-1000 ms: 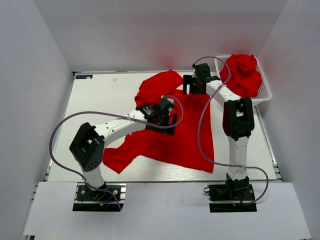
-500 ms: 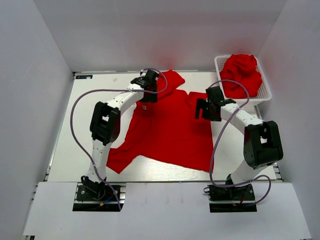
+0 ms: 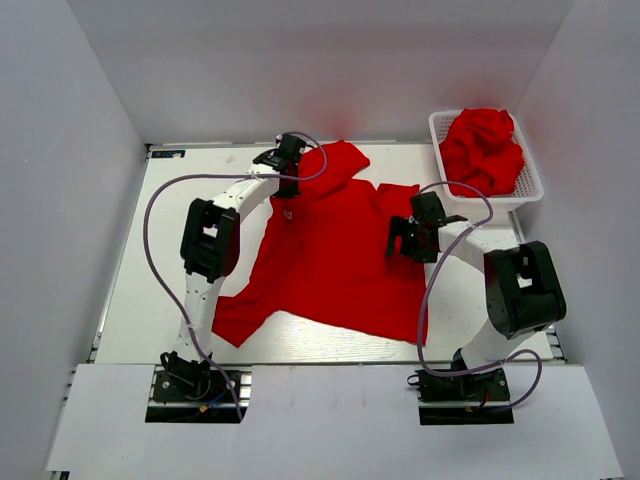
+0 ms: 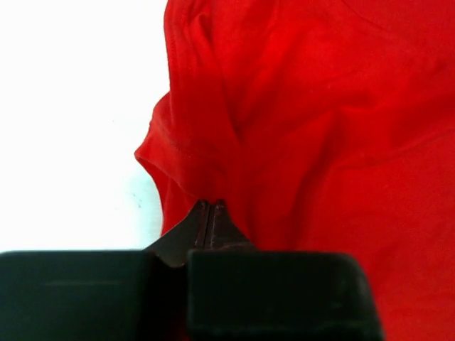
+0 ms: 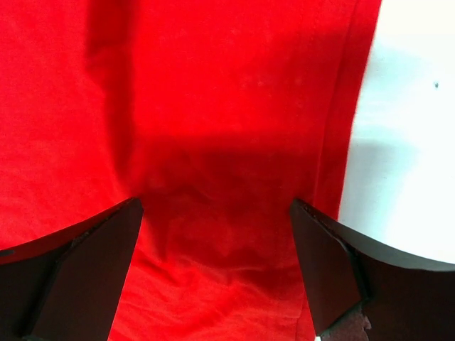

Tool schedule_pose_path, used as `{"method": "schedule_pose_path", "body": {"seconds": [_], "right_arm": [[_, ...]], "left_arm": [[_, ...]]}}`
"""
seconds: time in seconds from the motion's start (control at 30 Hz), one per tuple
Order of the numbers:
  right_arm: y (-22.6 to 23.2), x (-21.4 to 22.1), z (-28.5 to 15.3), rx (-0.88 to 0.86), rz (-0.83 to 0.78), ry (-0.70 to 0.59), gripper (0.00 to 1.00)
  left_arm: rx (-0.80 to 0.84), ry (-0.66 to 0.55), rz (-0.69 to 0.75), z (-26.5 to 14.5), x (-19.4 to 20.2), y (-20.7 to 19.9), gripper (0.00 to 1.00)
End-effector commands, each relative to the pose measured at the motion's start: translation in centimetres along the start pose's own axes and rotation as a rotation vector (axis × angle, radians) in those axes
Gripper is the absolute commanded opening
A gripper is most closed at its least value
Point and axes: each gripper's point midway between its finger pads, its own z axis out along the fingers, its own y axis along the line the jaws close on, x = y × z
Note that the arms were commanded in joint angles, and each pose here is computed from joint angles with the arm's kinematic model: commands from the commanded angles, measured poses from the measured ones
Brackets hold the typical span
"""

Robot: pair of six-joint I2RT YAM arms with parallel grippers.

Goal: Fold and stack the t-shirts
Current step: Flatten out the tshirt

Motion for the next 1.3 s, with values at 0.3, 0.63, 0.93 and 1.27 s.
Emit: {"method": "schedule_pose_path", "body": {"seconds": [0.3,0.63,0.93,1.27], "right_arm": [[-3.6,1.1,1.6,0.183,0.086,0.034,0.89],[-7.1,2.0,1.7,0.334,0.187,0.068,0.89],[-8.9,-0.6,1.2,0.391,0.213,0.04,0.89],[-7.9,-3.3,0.4,0.341,0.179,-0.015,0.9]], "left_arm": [[0.016,-0.059,-0.073,-0.6,-2.5,5.7,0.0],[0.098,-0.053,-0.011,0.9,-3.1,11.7,0.0],[0.141,-0.049,0.068,3.3,-4.2,16.9,0.0],[0.16,-0.088,0.029,2.1,-7.9,19.5,1.0]]}}
